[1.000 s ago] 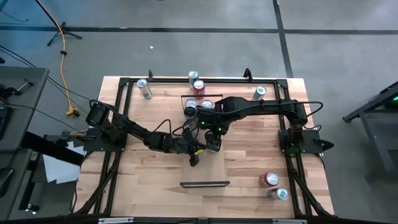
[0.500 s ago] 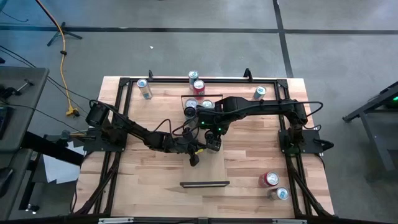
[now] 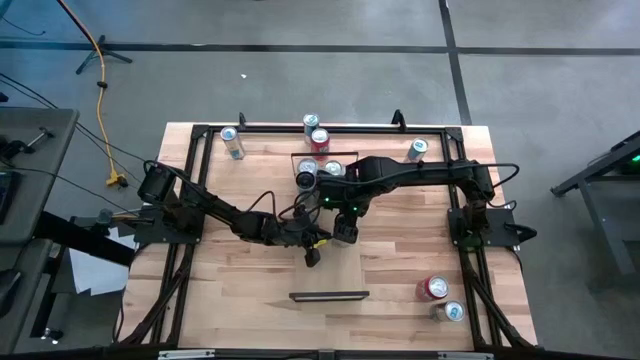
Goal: Place canned beverage on shelf
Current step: Put the white pink soda can on the shelf
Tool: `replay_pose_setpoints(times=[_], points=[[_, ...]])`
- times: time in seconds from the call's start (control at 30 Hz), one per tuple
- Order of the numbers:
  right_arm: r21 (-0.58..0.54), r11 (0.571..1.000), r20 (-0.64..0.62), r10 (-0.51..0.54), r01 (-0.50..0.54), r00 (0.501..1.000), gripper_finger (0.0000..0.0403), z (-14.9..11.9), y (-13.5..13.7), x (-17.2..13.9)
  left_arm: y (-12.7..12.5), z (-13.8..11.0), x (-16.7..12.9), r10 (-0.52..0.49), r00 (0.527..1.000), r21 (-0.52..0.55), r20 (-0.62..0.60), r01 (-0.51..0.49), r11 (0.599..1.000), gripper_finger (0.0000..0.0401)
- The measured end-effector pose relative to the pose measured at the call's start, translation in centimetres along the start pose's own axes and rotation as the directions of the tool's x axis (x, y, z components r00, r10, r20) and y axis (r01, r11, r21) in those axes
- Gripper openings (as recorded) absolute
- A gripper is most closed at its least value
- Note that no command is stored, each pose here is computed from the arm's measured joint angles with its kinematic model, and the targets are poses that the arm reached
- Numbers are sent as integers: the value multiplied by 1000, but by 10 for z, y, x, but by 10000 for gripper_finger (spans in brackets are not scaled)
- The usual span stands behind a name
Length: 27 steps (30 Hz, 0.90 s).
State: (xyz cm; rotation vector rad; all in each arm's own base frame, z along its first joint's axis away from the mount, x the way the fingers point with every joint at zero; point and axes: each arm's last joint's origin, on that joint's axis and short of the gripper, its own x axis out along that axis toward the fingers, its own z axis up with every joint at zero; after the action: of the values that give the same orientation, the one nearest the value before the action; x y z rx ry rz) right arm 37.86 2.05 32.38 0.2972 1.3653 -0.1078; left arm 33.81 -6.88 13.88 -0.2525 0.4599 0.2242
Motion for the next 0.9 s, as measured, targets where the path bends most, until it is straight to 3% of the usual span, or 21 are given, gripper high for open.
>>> replay_pose_setpoints(times=[0.2,0.47,0.67,0.9], points=[[3,1000,4,1,-1,1000,391,0,0,0,1,-4,0,10,999,18,-39,-10,1000,0],[-71,997,49,39,-36,998,392,3,2,-16,5,-5,-14,-9,982,83,-187,25,996,0],[-128,992,134,33,-15,990,392,3,4,-50,6,13,-35,-3,981,130,-196,29,991,0],[-122,991,237,-15,45,971,392,-5,3,-94,13,46,-88,-10,985,187,-173,43,981,0]])
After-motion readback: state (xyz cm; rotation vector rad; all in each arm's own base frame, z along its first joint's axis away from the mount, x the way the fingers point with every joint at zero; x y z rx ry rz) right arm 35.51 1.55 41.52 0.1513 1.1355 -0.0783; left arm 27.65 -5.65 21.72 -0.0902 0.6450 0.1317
